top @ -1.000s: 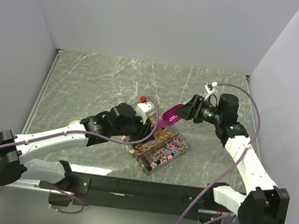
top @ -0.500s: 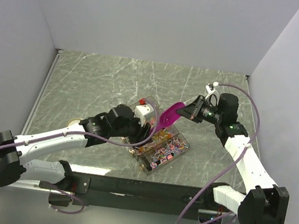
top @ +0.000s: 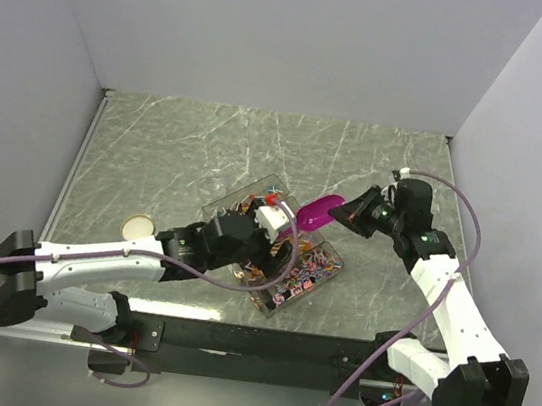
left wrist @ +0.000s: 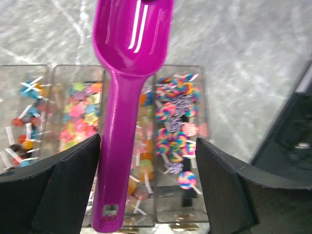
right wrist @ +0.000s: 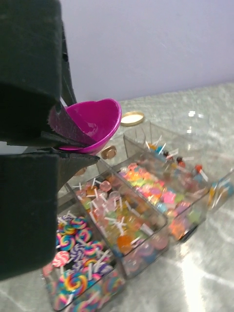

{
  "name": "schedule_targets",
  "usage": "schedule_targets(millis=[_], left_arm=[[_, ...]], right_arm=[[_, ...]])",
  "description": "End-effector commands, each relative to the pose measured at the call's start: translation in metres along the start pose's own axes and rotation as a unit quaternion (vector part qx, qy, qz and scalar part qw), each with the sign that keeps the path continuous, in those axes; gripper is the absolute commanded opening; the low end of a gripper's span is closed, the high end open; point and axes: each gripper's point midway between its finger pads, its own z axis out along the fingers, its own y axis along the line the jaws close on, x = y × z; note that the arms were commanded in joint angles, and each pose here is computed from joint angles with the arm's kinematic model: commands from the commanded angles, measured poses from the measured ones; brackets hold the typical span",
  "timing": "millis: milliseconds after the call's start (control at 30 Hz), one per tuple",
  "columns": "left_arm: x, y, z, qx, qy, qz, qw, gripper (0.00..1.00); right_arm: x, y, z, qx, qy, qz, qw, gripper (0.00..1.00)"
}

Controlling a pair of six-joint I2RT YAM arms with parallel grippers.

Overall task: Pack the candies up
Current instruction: Adjust the spatula.

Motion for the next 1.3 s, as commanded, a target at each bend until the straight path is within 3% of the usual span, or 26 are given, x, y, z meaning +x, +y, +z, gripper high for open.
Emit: schedule_targets(millis=[0, 267, 600, 1133, 1267], left_arm=[[-0.026, 0.013, 0.003, -0.062, -0.043, 0.038, 0.996, 0.83], [-0.022, 0.015, 0.010, -0.068, -0.049, 0.072, 0.994, 0.78], [-0.010, 0.007, 0.011, -0.010, -0.033, 0.052, 0.998, 0.55], [0.006, 0.013, 0.009, 0.015, -0.010, 0.044, 0.999, 0.55], [0.008, 0.013, 0.007, 0.019, -0.013, 0.046, 0.999, 0.50]], right_arm=[[-0.002, 0.006, -0.007, 0.016, -0.010, 0.025, 1.000, 0.00], [0.007, 0.006, -0.005, 0.004, 0.003, 0.038, 0.999, 0.00], [0.015, 0.002, -0.001, -0.004, 0.015, 0.053, 0.998, 0.00], [0.024, 0.002, 0.004, -0.015, 0.045, 0.065, 0.997, 0.00], [0.026, 0.000, 0.005, -0.015, 0.052, 0.070, 0.996, 0.00]])
